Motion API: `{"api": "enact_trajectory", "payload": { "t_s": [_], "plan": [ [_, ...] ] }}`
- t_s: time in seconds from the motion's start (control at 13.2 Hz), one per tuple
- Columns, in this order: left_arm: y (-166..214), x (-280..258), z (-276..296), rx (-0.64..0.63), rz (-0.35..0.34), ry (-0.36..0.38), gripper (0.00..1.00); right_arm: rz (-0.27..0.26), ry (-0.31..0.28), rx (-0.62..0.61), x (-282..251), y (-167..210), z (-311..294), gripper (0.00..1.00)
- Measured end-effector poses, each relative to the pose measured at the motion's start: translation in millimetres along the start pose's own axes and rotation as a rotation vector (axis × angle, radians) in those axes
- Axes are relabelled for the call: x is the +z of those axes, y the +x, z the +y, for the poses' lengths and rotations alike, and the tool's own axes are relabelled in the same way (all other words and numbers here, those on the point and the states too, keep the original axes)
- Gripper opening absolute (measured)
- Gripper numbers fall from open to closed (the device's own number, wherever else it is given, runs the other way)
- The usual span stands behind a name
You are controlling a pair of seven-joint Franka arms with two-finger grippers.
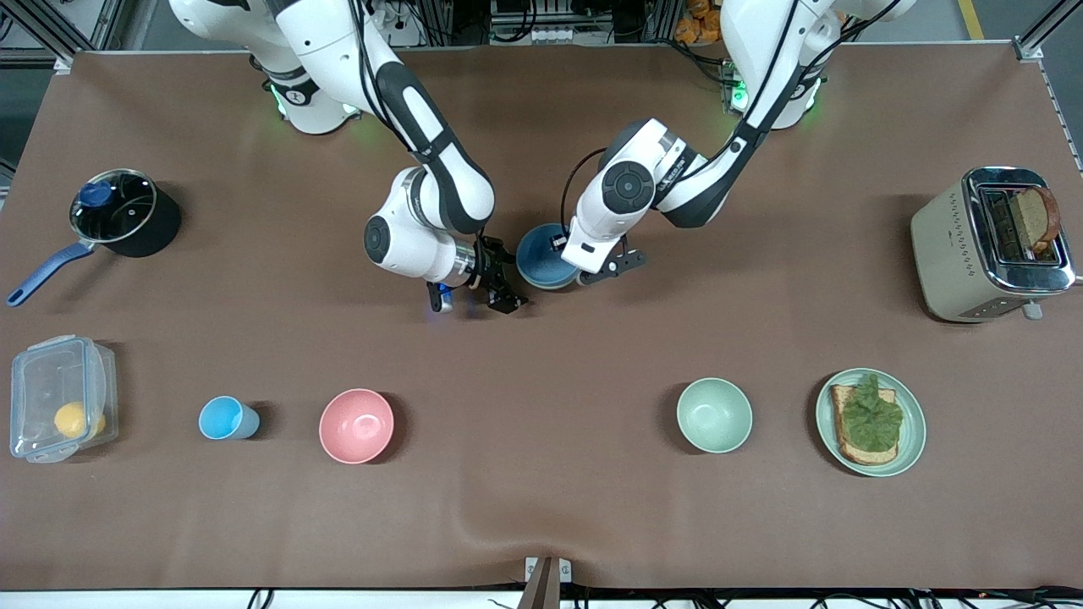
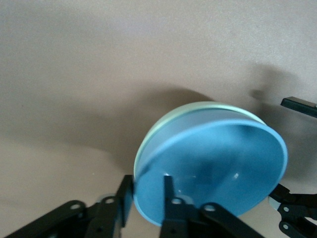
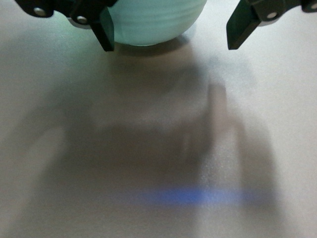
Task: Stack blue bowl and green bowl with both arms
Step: 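Lower the blue bowl into the green bowl with the left gripper, then open the left gripper off the blue bowl while the right gripper releases the green bowl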
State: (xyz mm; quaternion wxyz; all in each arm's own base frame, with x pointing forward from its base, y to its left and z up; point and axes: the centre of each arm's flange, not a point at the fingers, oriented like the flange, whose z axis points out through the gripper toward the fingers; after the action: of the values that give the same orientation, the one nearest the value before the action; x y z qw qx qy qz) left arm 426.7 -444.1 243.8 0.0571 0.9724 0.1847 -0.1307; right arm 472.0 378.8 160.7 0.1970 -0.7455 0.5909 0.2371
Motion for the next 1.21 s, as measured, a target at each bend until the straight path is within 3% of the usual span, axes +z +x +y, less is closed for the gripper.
{"api": "enact_trajectory", "payload": {
  "t_s": [0.15, 0.6, 0.83, 1.06, 1.21],
  "plan": [
    [0.4, -0.2, 0.0, -0.002, 0.001, -0.001, 0.43, 0.000, 0.000, -0.004, 0.0, 0.1, 0.0, 1.00],
    [4.6, -11.7, 5.1, -0.024, 0.015, -0.028, 1.00, 0.000, 0.000, -0.008, -0.1, 0.3, -0.3, 1.00],
    [12.7, -45.2, 8.2, -0.033, 0.051, -0.077, 1.00, 0.001, 0.001, -0.021, -0.3, 1.2, -0.5, 1.00],
    [32.4, -112.8, -2.7, -0.064, 0.116, -0.145, 1.00, 0.001, 0.003, -0.028, -2.0, 2.4, -2.1, 1.00],
    [50.1, -167.1, -18.5, -0.062, 0.184, -0.122, 1.00, 0.004, 0.001, -0.042, -5.1, 4.5, -4.3, 1.00]
  ]
}}
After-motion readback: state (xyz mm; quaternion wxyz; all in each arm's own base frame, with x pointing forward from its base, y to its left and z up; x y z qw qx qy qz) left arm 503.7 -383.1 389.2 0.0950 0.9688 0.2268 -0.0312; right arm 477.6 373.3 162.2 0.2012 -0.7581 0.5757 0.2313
